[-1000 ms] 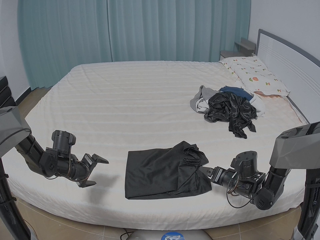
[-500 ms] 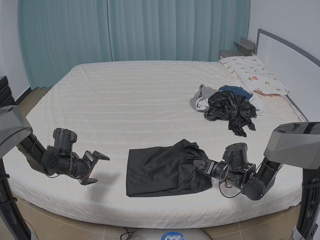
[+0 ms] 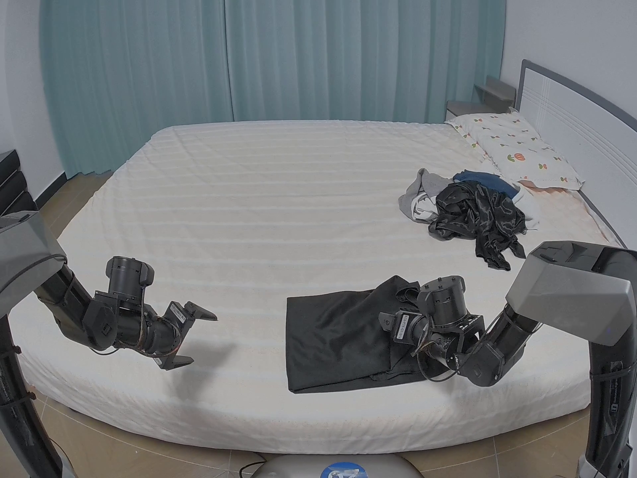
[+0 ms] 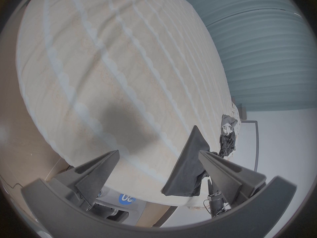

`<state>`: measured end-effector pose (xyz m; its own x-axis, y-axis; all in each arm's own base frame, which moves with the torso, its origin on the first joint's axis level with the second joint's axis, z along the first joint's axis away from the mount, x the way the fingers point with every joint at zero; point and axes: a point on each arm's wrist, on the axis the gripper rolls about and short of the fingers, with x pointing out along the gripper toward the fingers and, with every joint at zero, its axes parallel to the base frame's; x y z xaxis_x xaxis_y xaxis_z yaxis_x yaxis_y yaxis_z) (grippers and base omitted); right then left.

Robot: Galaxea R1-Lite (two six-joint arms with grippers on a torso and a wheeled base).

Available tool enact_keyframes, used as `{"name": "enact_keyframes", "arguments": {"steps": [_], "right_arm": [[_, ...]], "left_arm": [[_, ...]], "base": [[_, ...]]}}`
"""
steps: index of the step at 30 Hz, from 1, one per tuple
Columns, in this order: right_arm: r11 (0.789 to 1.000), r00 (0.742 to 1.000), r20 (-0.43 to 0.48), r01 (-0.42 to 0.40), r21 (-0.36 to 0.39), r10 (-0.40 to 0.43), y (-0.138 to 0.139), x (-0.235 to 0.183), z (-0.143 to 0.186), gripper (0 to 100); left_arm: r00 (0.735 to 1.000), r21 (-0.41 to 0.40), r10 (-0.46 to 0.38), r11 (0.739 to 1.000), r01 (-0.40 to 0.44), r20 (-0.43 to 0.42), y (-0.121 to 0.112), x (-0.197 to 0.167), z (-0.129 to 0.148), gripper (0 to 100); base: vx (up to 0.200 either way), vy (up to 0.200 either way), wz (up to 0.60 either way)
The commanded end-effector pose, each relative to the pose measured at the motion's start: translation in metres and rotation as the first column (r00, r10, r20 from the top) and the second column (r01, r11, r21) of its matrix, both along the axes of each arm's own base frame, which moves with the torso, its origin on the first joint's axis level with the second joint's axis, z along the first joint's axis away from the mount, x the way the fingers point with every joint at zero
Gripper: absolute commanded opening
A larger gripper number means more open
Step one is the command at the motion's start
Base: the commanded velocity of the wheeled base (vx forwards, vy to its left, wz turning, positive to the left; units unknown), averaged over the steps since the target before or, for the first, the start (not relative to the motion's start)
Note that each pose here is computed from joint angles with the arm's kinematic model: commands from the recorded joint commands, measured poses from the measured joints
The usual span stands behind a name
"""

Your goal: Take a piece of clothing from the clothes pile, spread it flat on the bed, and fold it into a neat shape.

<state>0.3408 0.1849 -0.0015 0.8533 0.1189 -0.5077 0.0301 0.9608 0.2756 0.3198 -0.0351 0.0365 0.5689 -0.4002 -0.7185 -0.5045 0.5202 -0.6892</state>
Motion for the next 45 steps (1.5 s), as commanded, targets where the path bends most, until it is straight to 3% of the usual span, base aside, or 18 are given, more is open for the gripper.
{"name": "enact_keyframes", "arguments": {"steps": [1, 11, 12, 19, 25, 30, 34, 41, 42, 45], "right_arm": [[1.000, 1.000, 0.008, 0.007, -0.017, -0.006, -0.001, 0.004, -0.001, 100], [0.995, 1.000, -0.008, 0.029, -0.099, -0.030, -0.002, 0.010, -0.022, 100], [0.994, 0.999, -0.012, 0.030, -0.101, -0.032, -0.002, 0.010, -0.024, 0], [0.994, 0.998, -0.012, 0.054, -0.100, -0.055, -0.015, 0.003, -0.013, 0], [0.993, 0.994, -0.049, 0.091, -0.080, -0.095, -0.049, -0.017, 0.003, 0], [0.998, 0.990, -0.123, 0.067, -0.010, -0.068, -0.060, -0.035, -0.002, 0], [0.998, 0.991, -0.120, 0.066, 0.013, -0.064, -0.065, -0.040, -0.010, 0], [0.997, 0.987, -0.139, 0.080, -0.008, -0.081, -0.074, -0.042, -0.029, 0], [0.997, 0.985, -0.152, 0.078, -0.014, -0.079, -0.077, -0.045, -0.031, 100], [0.997, 0.982, -0.173, 0.080, -0.008, -0.080, -0.084, -0.052, -0.029, 100]], "left_arm": [[1.000, 0.002, -0.005, 1.000, 0.005, -0.007, -0.001, -0.001, -0.002, 100], [1.000, 0.002, -0.005, 1.000, 0.005, -0.009, -0.001, -0.001, -0.002, 100], [1.000, 0.002, -0.005, 1.000, 0.005, -0.009, -0.001, -0.001, -0.002, 100], [1.000, 0.003, -0.006, 1.000, 0.006, -0.009, -0.001, -0.001, -0.003, 100], [1.000, 0.022, -0.031, 0.999, 0.031, -0.006, -0.001, -0.003, -0.004, 100], [0.999, 0.022, -0.031, 0.999, 0.031, -0.007, -0.001, -0.003, -0.005, 100], [1.000, 0.022, -0.031, 0.999, 0.031, -0.006, -0.001, -0.002, -0.005, 100], [1.000, 0.022, -0.029, 0.999, 0.029, -0.006, -0.001, -0.002, -0.005, 100], [1.000, 0.022, -0.029, 0.999, 0.029, -0.005, -0.001, -0.001, -0.005, 100], [1.000, 0.022, -0.027, 0.999, 0.027, -0.005, -0.001, -0.001, -0.005, 100]], "base": [[0.000, 0.000, 0.00], [0.000, 0.000, 0.00], [0.000, 0.000, 0.00], [0.000, 0.000, 0.00], [0.000, 0.000, 0.00], [0.000, 0.000, 0.00], [0.000, 0.000, 0.00], [0.000, 0.000, 0.00], [0.000, 0.000, 0.00], [0.000, 0.000, 0.00]]}}
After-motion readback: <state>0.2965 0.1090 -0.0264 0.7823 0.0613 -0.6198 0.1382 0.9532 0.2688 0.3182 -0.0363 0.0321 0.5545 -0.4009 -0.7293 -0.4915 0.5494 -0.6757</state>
